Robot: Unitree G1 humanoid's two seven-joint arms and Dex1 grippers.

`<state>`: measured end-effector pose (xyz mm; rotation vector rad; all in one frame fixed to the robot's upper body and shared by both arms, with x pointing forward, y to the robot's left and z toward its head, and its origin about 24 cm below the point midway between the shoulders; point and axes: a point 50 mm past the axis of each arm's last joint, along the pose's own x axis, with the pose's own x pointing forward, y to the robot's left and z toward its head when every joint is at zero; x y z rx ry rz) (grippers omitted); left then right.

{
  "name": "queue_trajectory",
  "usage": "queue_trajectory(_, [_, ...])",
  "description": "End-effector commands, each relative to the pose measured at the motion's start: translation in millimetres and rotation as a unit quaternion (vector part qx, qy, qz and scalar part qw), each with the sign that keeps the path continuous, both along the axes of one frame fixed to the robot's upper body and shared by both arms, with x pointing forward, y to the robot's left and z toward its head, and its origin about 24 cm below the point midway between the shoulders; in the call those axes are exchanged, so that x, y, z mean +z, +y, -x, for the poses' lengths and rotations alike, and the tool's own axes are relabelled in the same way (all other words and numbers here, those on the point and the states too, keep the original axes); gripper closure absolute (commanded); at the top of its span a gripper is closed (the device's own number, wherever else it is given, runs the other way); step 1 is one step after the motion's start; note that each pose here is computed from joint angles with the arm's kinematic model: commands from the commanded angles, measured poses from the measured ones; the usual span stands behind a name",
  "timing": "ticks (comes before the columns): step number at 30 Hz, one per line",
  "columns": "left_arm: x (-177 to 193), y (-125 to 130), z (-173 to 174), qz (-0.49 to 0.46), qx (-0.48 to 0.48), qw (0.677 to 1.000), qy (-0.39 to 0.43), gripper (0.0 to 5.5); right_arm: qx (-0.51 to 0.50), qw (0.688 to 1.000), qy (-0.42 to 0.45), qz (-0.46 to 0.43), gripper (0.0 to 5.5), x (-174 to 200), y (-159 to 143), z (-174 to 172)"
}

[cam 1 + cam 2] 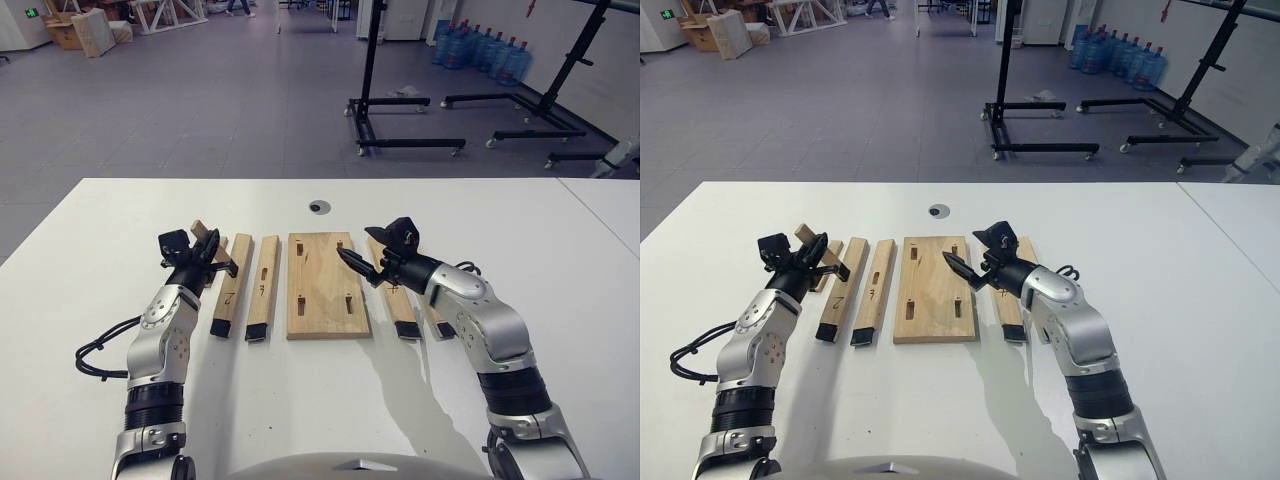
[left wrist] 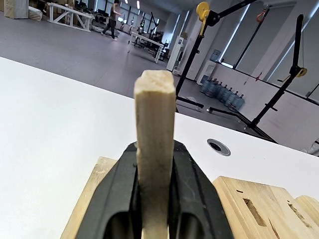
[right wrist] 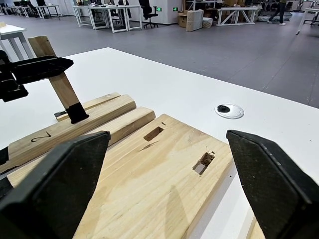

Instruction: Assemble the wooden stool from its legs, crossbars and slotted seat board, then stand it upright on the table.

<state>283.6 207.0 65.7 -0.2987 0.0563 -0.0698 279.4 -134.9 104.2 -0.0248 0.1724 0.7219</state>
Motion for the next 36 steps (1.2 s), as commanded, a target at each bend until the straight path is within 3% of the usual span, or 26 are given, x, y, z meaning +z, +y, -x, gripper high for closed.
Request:
queue_trajectory(1, [-8, -4, 1, -0.054, -0.001, 0.998, 0.014, 5.12, -0.003, 1.0, -0.005, 0.007, 1.21, 1, -1, -2])
queue_trajectory(14, [-22, -8, 9, -0.16, -0.013, 0.987, 0.017, 5.12, 0.0, 1.0, -0.003, 0.008, 1.21, 0, 1, -1])
queue_trajectory(24, [-30, -12, 12, -0.164, -0.018, 0.986, 0.026, 5.12, -0.002, 1.0, -0.001, 0.007, 1.21, -1, 2, 0])
queue_trajectory(25, [-30, -12, 11, -0.162, -0.018, 0.986, 0.026, 4.75, -0.001, 1.0, -0.001, 0.007, 1.21, -1, 2, 0])
queue_trajectory(31, [-23, -12, 9, -0.15, -0.012, 0.989, 0.016, 3.88, -0.002, 1.0, -0.002, 0.005, 1.21, -1, 3, -1])
queue_trajectory(36, [-9, -12, 5, -0.15, -0.008, 0.989, -0.004, 3.88, -0.004, 1.0, -0.003, 0.004, 1.21, 0, 3, -2])
